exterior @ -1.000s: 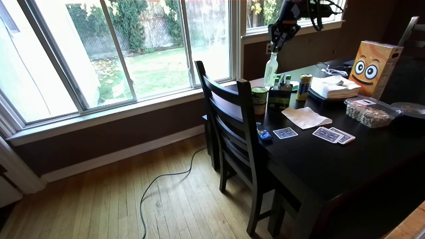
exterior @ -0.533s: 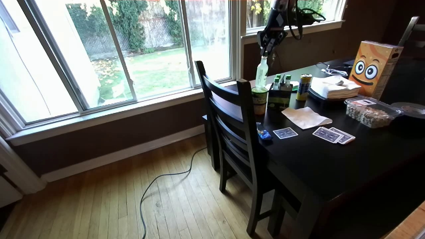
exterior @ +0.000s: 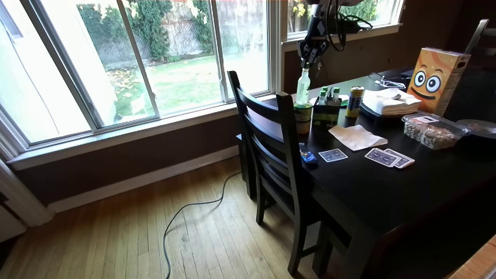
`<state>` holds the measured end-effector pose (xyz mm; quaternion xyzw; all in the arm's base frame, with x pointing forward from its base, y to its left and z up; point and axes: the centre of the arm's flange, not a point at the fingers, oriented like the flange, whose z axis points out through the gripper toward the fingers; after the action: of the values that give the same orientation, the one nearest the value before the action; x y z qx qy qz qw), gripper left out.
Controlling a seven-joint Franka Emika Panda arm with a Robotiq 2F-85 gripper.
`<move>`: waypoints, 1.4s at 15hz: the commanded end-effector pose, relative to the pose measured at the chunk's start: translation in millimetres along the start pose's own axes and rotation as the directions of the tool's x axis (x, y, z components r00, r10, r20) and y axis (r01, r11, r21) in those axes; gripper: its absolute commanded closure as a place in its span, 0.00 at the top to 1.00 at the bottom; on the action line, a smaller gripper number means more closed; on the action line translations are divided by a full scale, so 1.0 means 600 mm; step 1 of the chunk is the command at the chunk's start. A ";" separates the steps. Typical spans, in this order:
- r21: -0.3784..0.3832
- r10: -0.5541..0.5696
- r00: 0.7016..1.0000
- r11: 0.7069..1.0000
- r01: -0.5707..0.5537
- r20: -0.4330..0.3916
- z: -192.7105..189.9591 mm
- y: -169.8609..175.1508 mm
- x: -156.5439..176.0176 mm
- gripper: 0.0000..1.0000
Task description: Put a bottle on the cans
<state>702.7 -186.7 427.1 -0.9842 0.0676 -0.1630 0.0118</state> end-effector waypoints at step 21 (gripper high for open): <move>0.008 0.039 0.995 0.999 -0.040 0.090 -0.042 0.015 -0.003 1.00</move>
<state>715.3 -198.7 426.9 -0.9876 0.0809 -0.1332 0.0205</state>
